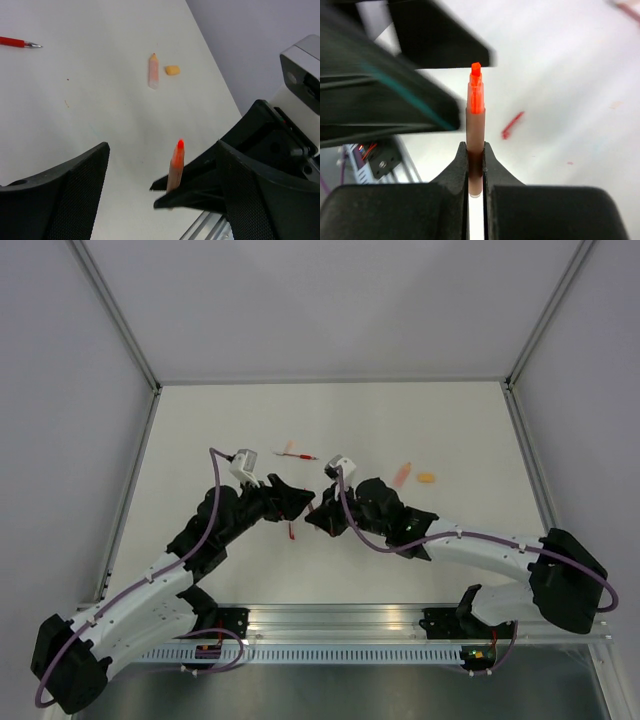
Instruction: Insert the pens into the pen caps
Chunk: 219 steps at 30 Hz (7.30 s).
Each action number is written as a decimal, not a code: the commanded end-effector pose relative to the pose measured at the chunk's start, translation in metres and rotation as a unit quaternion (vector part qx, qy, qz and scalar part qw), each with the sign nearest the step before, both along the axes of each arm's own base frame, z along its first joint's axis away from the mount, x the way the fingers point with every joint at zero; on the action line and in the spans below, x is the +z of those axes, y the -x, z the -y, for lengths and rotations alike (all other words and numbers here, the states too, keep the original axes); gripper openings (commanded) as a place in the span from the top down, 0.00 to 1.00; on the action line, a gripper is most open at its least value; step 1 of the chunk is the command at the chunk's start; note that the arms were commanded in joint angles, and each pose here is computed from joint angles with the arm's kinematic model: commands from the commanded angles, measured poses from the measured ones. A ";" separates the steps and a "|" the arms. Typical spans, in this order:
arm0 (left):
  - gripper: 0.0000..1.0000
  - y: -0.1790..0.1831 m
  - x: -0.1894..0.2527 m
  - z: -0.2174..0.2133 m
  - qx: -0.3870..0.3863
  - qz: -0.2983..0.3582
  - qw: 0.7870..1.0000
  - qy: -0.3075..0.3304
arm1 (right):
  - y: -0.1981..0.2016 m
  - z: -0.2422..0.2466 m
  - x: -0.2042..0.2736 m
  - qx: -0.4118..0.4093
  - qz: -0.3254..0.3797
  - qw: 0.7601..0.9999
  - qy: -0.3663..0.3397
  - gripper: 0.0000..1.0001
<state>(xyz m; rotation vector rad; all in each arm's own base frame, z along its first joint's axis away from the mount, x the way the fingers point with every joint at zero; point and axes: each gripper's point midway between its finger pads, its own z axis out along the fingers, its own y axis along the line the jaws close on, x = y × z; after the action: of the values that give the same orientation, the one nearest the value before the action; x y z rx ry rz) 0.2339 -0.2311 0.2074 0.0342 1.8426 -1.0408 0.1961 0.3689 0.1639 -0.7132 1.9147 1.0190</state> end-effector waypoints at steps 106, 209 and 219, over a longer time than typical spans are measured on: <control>0.58 -0.272 -0.195 -0.061 -0.001 -0.233 0.871 -0.432 | -0.083 0.177 0.082 -0.346 0.074 0.928 -0.116 1.00; 0.02 -0.218 0.041 -0.064 0.260 -0.076 0.944 -0.188 | -0.076 0.210 0.102 -0.398 0.108 0.902 -0.131 1.00; 0.05 -0.197 -0.032 -0.069 0.439 -0.454 0.773 0.061 | -0.074 0.210 0.105 -0.395 0.108 0.902 -0.136 1.00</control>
<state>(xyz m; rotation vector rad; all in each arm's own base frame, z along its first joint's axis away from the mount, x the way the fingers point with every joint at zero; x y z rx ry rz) 0.4662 -0.1523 0.2067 -0.9917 2.1946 -0.3753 0.2711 0.1626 0.2615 0.1153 1.6139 0.6214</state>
